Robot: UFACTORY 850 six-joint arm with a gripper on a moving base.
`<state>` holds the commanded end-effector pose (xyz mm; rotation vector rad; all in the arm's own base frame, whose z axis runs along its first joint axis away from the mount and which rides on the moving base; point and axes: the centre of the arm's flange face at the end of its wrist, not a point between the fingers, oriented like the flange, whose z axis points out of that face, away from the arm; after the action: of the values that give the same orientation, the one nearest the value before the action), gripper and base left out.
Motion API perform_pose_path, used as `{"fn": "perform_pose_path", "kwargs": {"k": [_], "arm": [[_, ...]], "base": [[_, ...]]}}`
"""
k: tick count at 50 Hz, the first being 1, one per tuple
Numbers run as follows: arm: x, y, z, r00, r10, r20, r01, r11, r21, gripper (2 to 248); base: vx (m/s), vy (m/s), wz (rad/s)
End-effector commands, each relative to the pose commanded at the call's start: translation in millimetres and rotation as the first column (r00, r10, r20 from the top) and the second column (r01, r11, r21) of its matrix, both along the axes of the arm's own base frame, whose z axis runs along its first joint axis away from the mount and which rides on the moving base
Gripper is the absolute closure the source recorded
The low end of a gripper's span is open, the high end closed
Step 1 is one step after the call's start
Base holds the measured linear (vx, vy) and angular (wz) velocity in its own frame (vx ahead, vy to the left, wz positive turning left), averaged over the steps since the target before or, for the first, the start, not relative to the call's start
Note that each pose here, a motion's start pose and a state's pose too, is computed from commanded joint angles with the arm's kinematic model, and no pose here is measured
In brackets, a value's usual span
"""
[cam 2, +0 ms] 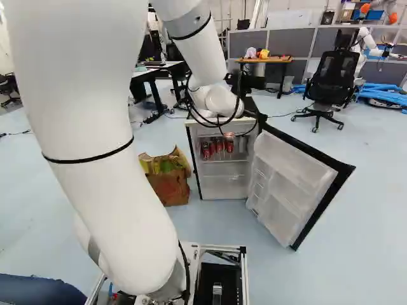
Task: Grab a drink from the fridge
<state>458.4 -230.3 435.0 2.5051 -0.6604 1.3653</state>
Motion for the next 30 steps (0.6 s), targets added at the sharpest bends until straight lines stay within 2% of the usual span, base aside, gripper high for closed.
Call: {"fn": "perform_pose_path", "kwargs": {"k": [30], "arm": [[-24.8,-39.3,20.2,0.991,-0.083,-0.106,0.09,0.994,0.062,3]], "base": [[0.0,0.0,0.0]]}}
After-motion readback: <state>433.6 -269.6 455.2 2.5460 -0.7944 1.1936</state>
